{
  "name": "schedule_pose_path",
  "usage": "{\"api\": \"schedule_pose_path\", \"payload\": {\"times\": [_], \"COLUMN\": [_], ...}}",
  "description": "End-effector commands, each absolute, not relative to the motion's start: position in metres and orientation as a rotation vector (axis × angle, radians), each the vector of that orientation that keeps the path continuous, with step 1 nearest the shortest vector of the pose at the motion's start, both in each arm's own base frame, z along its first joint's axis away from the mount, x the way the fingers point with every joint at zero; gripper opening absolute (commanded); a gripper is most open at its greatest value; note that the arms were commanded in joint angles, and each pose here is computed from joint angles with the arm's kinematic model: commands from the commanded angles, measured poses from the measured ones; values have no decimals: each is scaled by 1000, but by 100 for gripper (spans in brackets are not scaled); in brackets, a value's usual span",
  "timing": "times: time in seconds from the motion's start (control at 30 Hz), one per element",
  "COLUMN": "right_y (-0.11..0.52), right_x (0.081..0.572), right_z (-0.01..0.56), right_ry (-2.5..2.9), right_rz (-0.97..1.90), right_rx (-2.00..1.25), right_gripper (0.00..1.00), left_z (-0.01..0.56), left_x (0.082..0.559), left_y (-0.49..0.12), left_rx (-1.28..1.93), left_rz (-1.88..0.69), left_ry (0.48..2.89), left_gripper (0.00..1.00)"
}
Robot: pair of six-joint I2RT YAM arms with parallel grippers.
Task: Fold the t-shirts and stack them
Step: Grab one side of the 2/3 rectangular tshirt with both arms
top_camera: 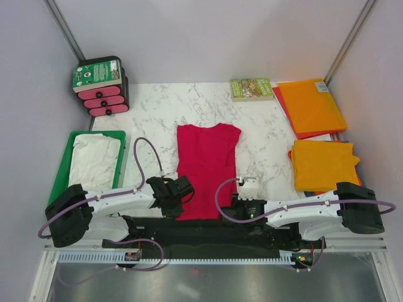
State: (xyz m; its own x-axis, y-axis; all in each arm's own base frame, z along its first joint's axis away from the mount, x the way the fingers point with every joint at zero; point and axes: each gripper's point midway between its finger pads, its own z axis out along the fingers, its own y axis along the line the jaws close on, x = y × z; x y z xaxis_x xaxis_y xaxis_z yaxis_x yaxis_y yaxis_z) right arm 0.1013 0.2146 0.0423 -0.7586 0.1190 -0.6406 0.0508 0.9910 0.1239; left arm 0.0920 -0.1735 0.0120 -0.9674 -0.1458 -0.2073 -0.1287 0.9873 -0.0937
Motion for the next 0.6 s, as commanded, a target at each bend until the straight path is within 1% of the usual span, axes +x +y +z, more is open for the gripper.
{"api": "schedule_pose_path", "payload": {"times": [0.0,0.13,0.27,0.57], "right_y": [222,208,214,227], "right_x": [102,103,105,94], "right_z": [50,64,73,47], "right_ry": [2414,2345,2327,2404], "right_rz": [144,64,82,78], "right_rx": [133,153,140,68], "right_gripper": [46,45,45,46], "left_z": [3,3,3,3], "left_x": [91,92,92,92], "left_y": [-171,-171,-171,-171], "left_rx": [-176,-178,-174,-176], "left_rz": [-100,-101,-95,-93], "left_ry": [2915,2915,2914,2916], "left_gripper": [2,2,2,2]}}
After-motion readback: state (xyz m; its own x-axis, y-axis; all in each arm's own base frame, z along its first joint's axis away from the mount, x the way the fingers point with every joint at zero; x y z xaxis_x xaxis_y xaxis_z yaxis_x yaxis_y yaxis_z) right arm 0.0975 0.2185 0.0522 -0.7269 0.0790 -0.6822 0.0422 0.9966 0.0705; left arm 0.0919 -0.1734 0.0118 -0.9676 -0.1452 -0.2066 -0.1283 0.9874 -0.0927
